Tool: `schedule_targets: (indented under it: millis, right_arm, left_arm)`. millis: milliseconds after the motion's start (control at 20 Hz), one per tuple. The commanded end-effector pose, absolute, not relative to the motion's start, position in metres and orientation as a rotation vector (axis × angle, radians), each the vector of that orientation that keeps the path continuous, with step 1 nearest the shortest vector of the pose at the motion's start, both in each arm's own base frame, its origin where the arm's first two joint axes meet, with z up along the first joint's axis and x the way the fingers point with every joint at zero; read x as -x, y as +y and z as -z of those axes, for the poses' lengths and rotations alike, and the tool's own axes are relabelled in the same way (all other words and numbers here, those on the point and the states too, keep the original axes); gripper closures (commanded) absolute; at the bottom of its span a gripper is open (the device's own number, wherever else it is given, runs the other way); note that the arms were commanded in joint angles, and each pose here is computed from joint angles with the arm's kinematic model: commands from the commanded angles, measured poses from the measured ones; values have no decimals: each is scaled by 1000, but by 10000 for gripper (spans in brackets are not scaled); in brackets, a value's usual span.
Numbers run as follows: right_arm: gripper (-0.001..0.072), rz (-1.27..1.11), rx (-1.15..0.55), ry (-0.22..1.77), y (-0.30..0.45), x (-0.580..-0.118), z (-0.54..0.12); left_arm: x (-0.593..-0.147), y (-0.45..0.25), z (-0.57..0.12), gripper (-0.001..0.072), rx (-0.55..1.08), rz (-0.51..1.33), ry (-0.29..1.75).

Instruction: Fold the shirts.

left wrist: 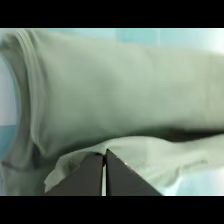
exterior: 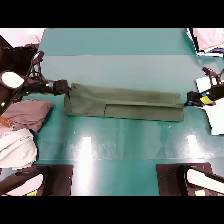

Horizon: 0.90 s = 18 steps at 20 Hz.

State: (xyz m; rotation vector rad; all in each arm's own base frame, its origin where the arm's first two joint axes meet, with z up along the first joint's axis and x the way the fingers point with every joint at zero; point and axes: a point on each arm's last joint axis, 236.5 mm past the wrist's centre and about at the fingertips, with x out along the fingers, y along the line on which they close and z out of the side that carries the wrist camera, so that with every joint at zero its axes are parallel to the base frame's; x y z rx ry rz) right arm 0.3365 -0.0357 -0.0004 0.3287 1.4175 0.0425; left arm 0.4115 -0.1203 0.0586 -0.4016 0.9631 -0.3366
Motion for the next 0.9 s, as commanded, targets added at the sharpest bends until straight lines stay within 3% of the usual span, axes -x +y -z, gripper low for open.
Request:
schedule_targets:
  millis: [0, 50, 100, 150, 200, 250, 450, 500, 550, 600, 850]
  right_arm:
    - [688, -21, -417, 1341, -29, -387, 11]
    - [667, -36, -472, 1293, -24, -404, 10]
    - [448, -48, -549, 1242, -20, -421, 8]
    - [204, -63, -620, 1206, -17, -434, 4]
    - [158, -77, -679, 1193, -17, -442, 1]
    - [158, -100, -703, 1198, -18, -442, -1]
    - [159, -204, -664, 1297, -30, -398, 5]
    - [159, -204, -678, 1316, -37, -384, 11]
    - [159, -200, -691, 1324, -43, -373, 18]
    - [159, -195, -704, 1333, -50, -362, 26]
    - [159, -176, -792, 1321, -69, -344, 55]
  left_arm:
    - [-447, -112, -43, 681, 415, 284, 920]
    - [-455, -109, -38, 674, 433, 260, 905]
    - [-462, -106, -37, 444, 459, 234, 887]
    - [-469, -104, -40, 99, 496, 208, 865]
    - [-472, -103, -43, -8, 521, 194, 854]
    - [-473, -104, -48, -8, 520, 201, 849]
    - [-453, -121, -59, -3, 500, 283, 957]
    - [-447, -124, -58, 196, 498, 297, 986]
    - [-441, -126, -56, 461, 494, 307, 1010]
    - [-437, -128, -53, 670, 486, 317, 1032]
    - [-423, -143, -48, 681, 448, 368, 1080]
